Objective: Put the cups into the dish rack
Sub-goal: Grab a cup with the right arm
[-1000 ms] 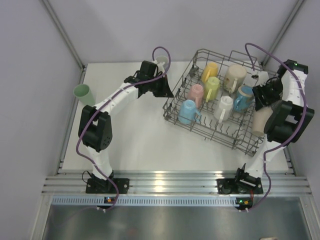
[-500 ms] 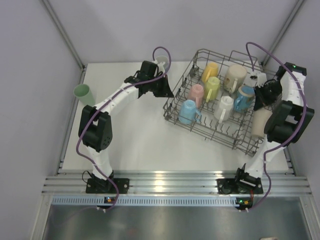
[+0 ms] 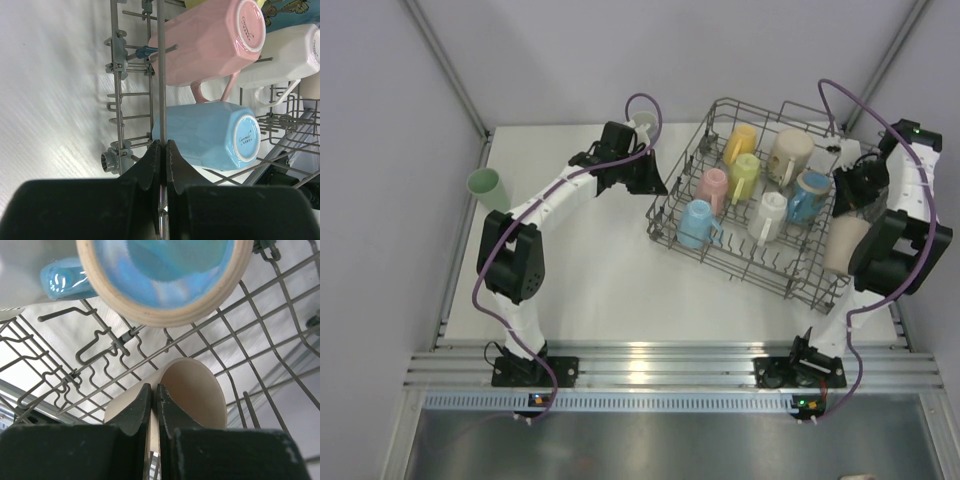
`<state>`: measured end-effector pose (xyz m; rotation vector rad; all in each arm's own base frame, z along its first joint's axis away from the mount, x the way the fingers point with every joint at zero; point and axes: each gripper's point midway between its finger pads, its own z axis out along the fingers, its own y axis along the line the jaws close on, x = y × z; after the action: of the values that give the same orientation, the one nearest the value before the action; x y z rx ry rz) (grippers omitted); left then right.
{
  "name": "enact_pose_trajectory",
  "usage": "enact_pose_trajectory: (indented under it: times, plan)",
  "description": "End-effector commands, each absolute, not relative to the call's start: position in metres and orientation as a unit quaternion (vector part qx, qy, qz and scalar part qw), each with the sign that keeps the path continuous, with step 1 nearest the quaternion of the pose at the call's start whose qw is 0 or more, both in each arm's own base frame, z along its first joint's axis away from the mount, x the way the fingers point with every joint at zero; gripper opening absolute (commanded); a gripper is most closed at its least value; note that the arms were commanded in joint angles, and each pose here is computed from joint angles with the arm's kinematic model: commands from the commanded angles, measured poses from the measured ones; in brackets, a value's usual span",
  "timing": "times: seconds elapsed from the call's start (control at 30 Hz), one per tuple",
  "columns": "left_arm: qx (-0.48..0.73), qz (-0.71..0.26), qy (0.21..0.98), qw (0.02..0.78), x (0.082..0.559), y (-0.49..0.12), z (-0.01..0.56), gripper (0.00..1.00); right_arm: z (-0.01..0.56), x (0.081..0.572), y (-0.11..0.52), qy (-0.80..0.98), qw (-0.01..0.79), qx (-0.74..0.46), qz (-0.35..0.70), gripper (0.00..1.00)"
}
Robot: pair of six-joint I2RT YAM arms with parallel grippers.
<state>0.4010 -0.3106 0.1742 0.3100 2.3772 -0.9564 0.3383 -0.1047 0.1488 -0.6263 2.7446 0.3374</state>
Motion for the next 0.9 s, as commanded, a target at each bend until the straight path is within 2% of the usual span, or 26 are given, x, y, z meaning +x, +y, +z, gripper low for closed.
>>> enact_pose_trajectory:
  times: [0.0, 0.37, 0.6, 0.77, 0.83, 0.87]
  plan:
    - [0.148, -0.386, 0.839, 0.353, 0.409, -0.324, 0.237, 0.0, 0.192, 0.302, -0.107, 0.962, 0.141, -0.213, 0.092, 0.0]
    - [0.156, -0.393, 0.83, 0.363, 0.403, -0.322, 0.253, 0.0, 0.223, 0.308, -0.109, 0.957, 0.192, -0.205, 0.069, 0.0]
    - [0.158, -0.402, 0.825, 0.364, 0.399, -0.323, 0.261, 0.0, 0.219, 0.3, -0.109, 0.96, 0.179, -0.206, 0.053, 0.0]
    - [0.155, -0.397, 0.828, 0.365, 0.396, -0.32, 0.259, 0.0, 0.208, 0.284, -0.111, 0.966, 0.151, -0.205, 0.045, 0.19]
    - [0.155, -0.397, 0.828, 0.365, 0.395, -0.319, 0.259, 0.0, 0.202, 0.278, -0.106, 0.967, 0.139, -0.204, 0.061, 0.33]
    - [0.155, -0.397, 0.828, 0.365, 0.395, -0.32, 0.259, 0.0, 0.196, 0.273, -0.103, 0.968, 0.129, -0.204, 0.069, 0.34]
